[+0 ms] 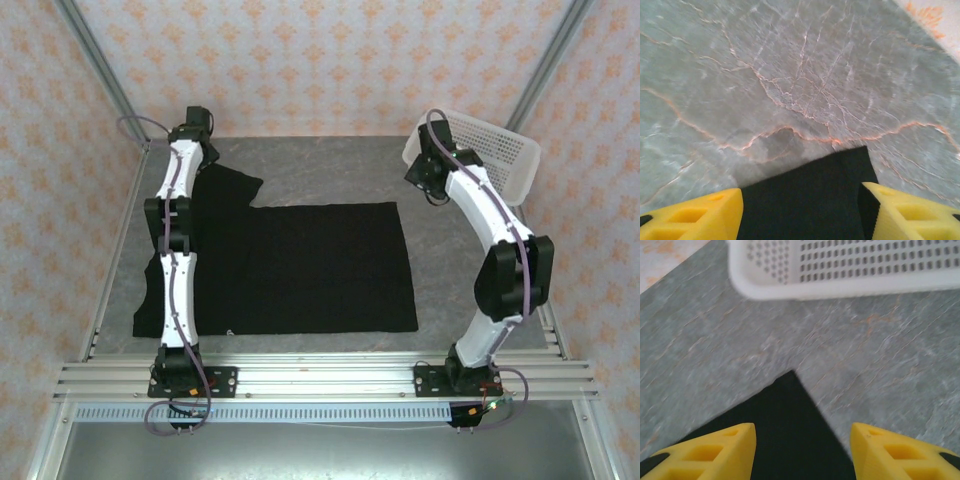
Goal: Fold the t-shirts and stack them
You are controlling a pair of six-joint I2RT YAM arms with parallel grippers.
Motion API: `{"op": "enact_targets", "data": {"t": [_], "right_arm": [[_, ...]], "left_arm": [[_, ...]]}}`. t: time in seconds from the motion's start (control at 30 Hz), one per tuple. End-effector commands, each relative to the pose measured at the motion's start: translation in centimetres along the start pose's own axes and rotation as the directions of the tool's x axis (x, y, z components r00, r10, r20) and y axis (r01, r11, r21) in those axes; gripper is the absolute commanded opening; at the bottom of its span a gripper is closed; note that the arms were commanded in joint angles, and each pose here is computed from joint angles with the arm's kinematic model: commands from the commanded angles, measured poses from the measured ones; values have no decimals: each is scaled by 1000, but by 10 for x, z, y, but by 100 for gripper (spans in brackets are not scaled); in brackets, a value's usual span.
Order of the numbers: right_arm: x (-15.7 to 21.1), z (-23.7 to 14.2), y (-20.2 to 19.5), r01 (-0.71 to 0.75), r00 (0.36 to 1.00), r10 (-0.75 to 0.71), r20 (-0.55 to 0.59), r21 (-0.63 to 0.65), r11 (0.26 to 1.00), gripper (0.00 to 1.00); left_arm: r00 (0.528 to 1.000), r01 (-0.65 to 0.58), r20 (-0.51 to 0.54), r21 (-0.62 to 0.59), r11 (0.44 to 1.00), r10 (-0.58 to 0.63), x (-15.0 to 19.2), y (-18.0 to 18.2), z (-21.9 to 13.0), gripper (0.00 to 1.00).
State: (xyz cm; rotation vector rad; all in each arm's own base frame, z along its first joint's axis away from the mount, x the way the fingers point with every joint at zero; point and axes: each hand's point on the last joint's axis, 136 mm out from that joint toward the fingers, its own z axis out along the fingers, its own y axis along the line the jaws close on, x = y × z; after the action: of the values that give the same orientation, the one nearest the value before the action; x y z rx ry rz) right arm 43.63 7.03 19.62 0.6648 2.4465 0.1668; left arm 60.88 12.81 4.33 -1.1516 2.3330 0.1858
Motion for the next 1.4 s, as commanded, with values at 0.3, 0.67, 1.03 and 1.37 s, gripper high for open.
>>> {"op": "enact_targets", "data": {"t": [0.3, 0.67, 1.03, 1.37], "right_arm": [[31, -17, -4, -2, 1000, 2, -27, -24, 1000, 53], [28, -14, 4, -6, 1000, 5, -29, -48, 999, 52], [60, 42, 12, 44, 995, -44, -85, 2, 999, 52], [41, 120, 23, -25, 999, 22, 41, 79, 997, 58]], "left_arm": [[974, 21, -227, 7, 1000, -19, 70, -10, 26, 85], [898, -249, -407, -150, 957, 169, 131, 29, 3, 55], [961, -215, -203, -114, 970, 189, 64, 11, -50, 0], [963, -183, -196, 39, 982, 187, 54, -8, -105, 0]]}}
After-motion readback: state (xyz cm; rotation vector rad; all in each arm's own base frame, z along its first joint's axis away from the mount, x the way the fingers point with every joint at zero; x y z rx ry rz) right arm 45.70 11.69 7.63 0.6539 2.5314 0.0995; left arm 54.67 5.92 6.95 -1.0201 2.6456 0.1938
